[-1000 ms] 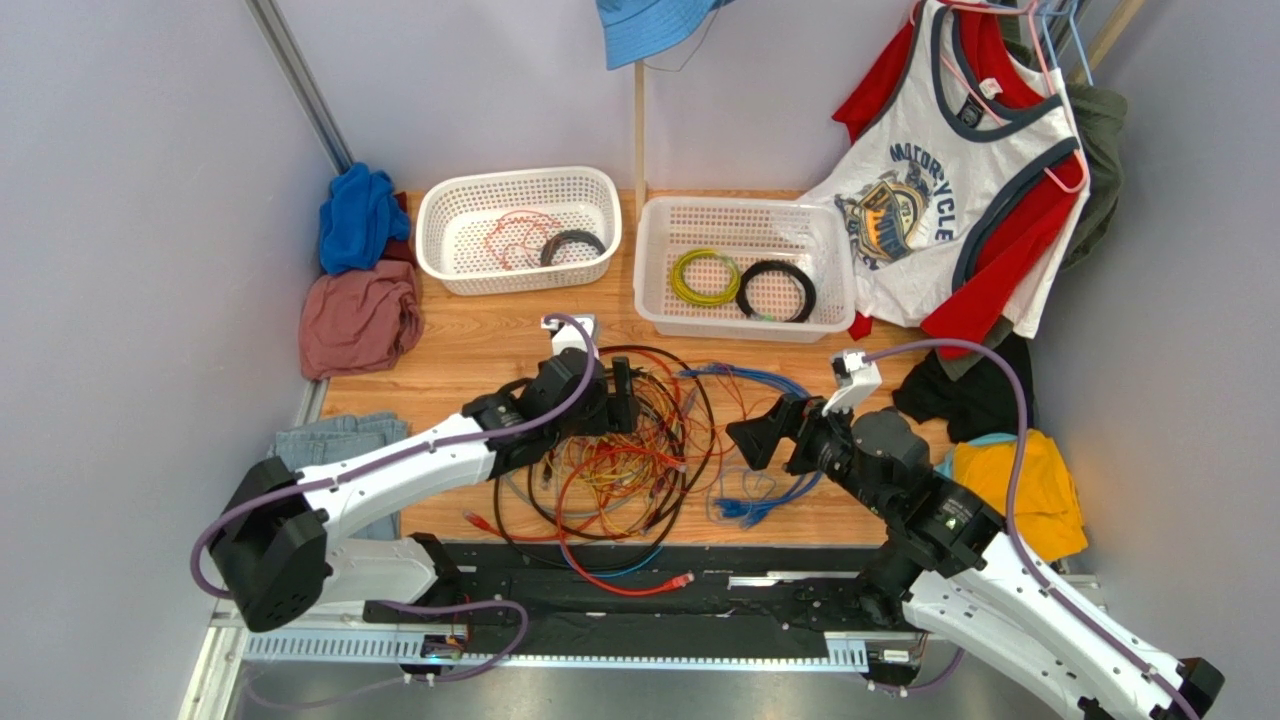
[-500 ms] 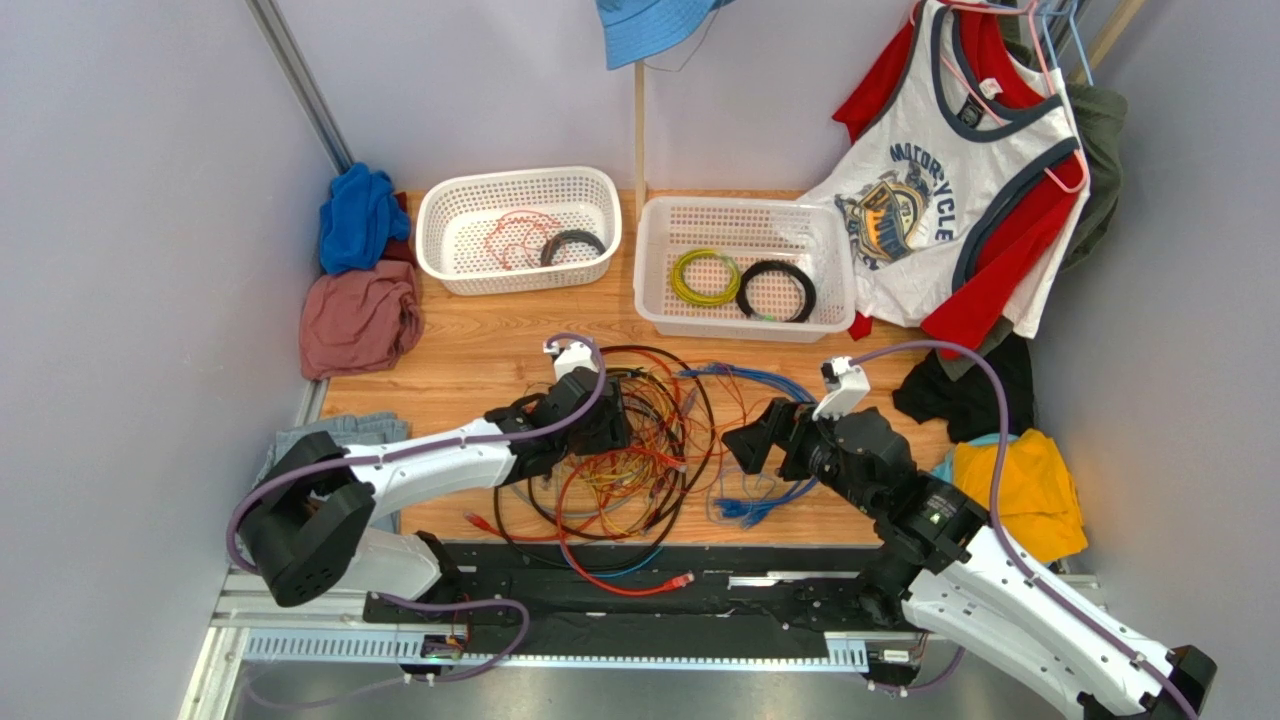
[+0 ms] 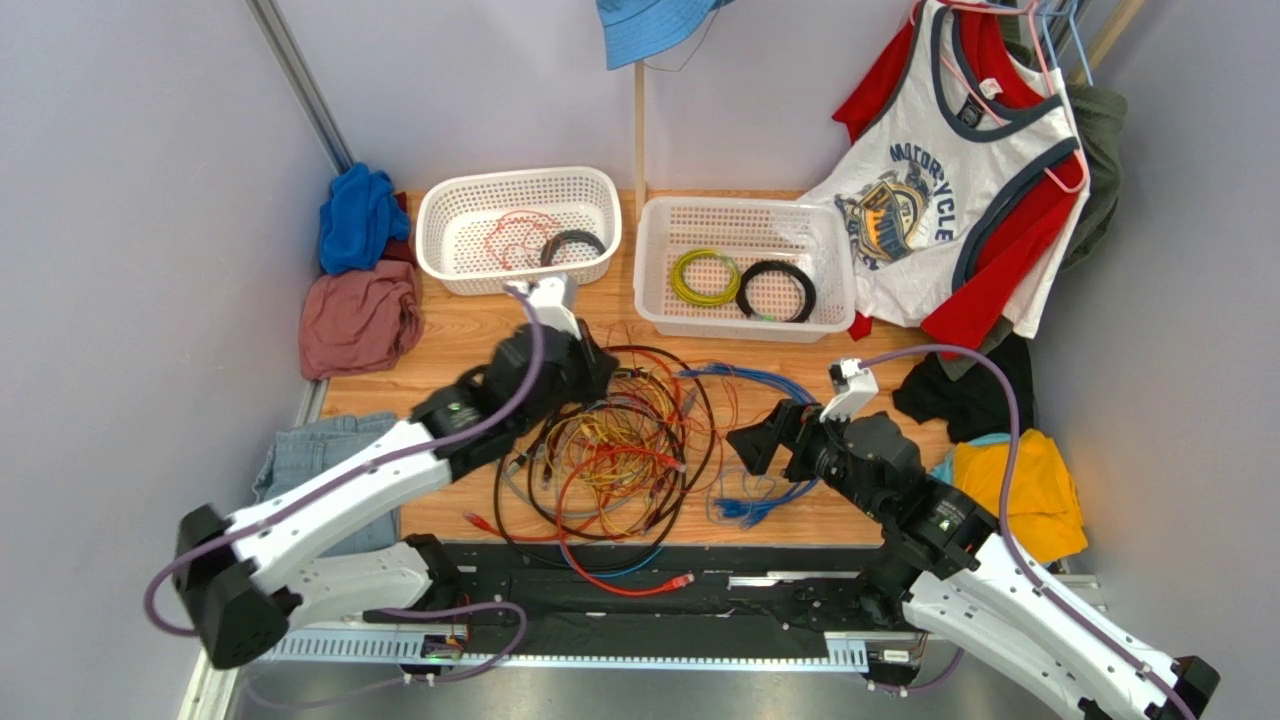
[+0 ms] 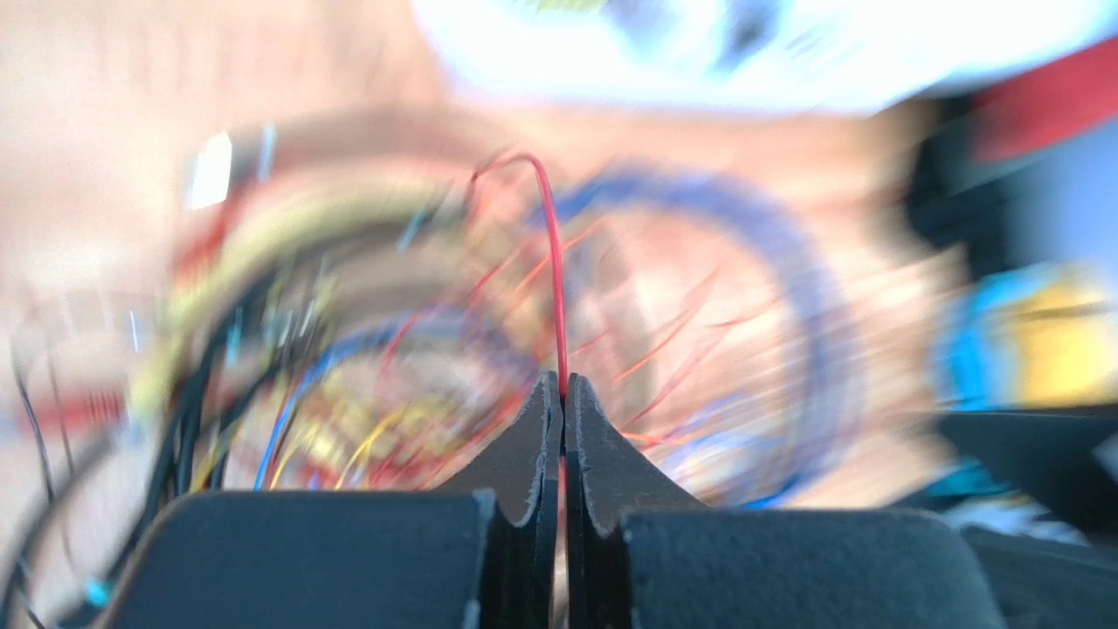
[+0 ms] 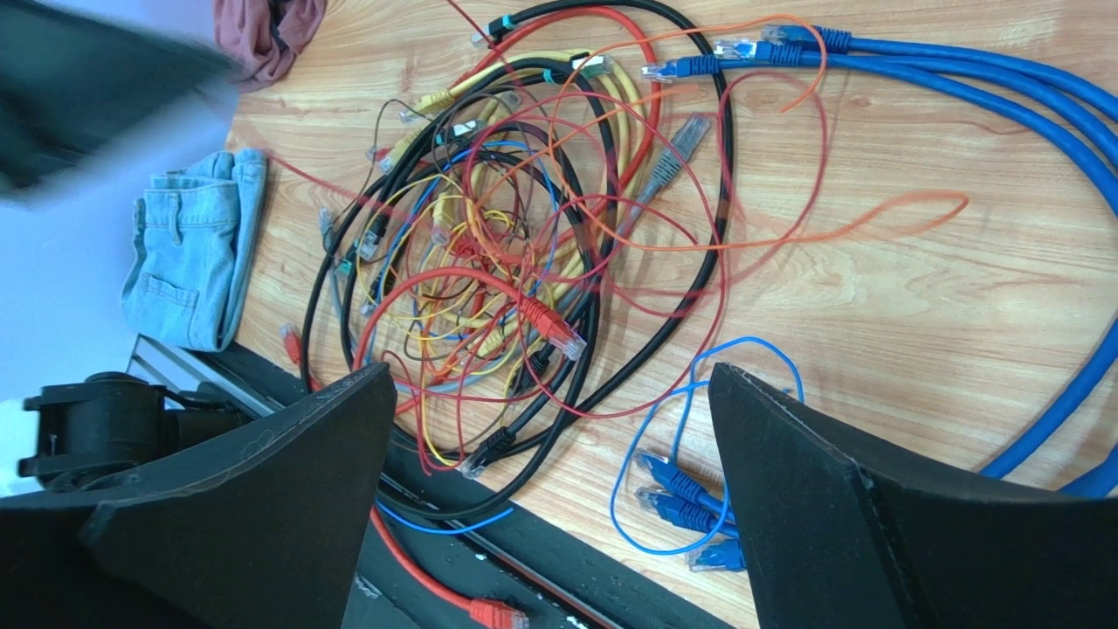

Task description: Untangle the cables

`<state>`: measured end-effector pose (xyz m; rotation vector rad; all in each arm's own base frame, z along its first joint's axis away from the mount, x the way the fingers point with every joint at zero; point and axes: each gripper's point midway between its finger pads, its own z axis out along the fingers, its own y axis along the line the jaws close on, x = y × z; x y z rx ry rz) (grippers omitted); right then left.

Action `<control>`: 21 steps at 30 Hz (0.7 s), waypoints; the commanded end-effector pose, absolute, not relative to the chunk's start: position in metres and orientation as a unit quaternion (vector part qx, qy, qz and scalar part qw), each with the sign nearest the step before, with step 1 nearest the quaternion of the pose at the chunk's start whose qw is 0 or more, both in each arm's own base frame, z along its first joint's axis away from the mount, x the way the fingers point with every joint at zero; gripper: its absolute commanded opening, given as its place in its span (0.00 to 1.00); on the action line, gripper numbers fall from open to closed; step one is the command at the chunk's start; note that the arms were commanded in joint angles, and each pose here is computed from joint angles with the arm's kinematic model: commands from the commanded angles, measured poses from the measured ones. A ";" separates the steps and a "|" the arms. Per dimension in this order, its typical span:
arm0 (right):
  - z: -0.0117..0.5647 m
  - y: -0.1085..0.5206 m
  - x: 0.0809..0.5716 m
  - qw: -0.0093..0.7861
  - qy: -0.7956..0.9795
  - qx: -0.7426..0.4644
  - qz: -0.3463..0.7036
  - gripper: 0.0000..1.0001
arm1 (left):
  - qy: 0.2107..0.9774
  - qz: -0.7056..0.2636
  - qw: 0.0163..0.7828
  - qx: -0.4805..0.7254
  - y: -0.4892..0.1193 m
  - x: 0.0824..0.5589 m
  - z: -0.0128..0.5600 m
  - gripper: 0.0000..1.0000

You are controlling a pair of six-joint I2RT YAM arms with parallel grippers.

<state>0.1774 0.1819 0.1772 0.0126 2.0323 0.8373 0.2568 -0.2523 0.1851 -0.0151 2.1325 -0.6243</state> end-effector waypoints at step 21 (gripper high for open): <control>0.214 0.193 0.181 0.482 0.799 -0.035 0.359 0.96 | 0.608 -0.265 0.748 0.031 -0.128 0.205 0.596 0.00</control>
